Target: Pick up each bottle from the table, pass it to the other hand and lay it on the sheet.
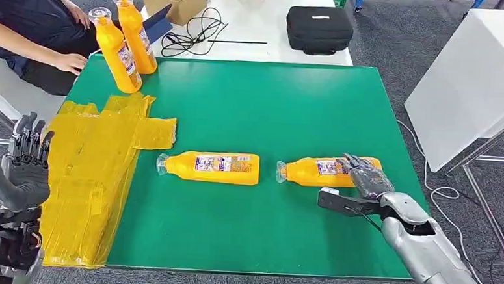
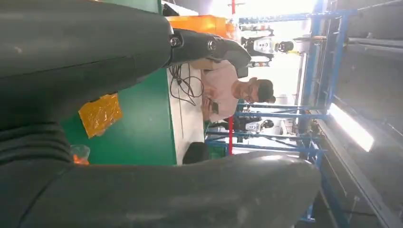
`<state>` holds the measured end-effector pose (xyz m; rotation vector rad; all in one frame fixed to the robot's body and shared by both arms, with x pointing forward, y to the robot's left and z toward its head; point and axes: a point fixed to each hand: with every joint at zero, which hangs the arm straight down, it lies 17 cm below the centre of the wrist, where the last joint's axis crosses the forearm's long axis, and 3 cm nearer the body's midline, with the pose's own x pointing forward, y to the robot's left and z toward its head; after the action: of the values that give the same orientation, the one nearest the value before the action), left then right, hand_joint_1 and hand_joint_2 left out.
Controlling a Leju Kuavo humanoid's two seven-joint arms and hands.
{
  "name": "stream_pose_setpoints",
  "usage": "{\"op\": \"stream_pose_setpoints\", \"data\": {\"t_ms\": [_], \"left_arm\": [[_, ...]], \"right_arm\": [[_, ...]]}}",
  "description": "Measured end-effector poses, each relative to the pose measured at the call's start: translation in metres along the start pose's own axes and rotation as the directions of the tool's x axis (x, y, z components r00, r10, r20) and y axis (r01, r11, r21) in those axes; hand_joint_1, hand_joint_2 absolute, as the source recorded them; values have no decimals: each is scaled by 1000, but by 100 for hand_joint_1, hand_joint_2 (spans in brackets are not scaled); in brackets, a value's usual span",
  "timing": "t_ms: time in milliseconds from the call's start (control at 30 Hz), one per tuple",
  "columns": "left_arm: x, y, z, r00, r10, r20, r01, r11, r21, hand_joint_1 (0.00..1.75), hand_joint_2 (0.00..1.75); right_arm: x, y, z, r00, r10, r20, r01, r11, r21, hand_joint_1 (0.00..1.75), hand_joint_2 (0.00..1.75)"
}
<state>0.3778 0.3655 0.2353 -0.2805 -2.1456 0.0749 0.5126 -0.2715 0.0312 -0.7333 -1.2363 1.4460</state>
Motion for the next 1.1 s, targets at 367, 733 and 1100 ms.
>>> {"op": "stream_pose_setpoints", "data": {"t_ms": [367, 733, 1100], "left_arm": [[4, -1, 3, 1000, 20, -1, -20, 1000, 3, 0, 0], [5, 1, 13, 1000, 14, -14, -13, 1000, 17, 0, 0], [0, -10, 18, 1000, 20, -18, -20, 1000, 19, 0, 0]], "right_arm": [[-13, 12, -1, 998, 38, -39, -37, 999, 35, 0, 175], [-29, 12, -9, 993, 65, -97, -62, 997, 39, 0, 175], [-41, 17, -9, 993, 54, -104, -50, 998, 43, 0, 175]]}}
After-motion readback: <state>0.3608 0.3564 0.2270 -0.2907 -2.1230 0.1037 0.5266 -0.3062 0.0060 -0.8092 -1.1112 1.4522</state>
